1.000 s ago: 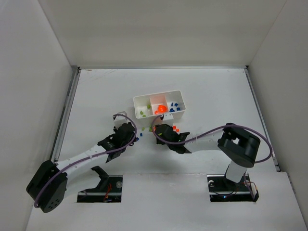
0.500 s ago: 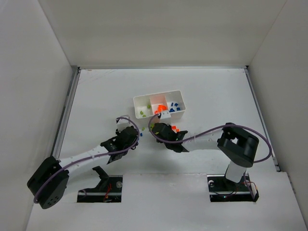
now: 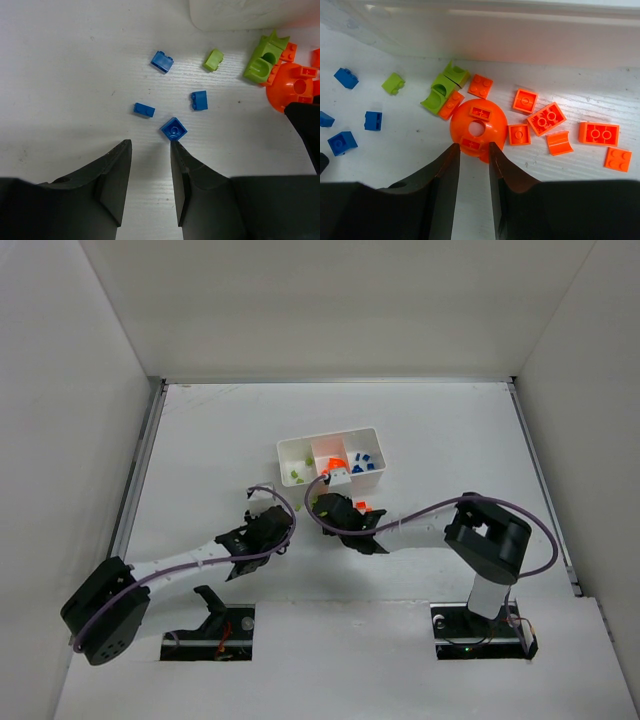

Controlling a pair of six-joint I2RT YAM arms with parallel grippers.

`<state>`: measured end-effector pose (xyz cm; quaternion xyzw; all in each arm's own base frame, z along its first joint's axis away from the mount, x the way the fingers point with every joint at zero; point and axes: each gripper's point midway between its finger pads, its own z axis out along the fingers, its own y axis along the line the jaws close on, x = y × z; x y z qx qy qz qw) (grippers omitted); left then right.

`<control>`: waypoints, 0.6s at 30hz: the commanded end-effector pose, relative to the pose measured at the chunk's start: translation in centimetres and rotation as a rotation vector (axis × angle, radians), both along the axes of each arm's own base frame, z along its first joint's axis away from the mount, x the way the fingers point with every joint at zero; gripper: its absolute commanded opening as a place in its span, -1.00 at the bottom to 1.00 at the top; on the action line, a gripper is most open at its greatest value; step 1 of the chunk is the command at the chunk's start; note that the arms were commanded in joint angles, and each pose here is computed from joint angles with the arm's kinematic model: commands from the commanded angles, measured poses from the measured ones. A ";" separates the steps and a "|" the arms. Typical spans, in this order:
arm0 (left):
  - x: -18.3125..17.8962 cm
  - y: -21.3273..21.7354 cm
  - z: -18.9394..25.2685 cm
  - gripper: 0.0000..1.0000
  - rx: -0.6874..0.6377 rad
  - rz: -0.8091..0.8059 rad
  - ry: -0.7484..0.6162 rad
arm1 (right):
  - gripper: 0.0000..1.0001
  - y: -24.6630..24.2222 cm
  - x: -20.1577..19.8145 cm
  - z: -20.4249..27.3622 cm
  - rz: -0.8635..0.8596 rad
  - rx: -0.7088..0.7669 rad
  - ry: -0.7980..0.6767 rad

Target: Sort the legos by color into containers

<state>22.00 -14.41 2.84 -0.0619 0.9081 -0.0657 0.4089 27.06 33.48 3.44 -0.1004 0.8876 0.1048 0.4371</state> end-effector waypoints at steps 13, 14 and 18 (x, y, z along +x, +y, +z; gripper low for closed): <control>0.5 -0.4 0.2 -0.31 0.014 0.017 -0.024 | -0.67 0.7 0.8 1.2 0.006 0.036 -0.023; 0.6 -0.4 0.3 -0.31 0.017 0.016 -0.025 | -0.68 0.6 0.6 1.5 0.006 0.041 -0.025; 0.7 -0.2 0.4 -0.31 0.014 0.023 -0.032 | -0.68 0.0 -0.4 3.1 0.018 0.058 -0.044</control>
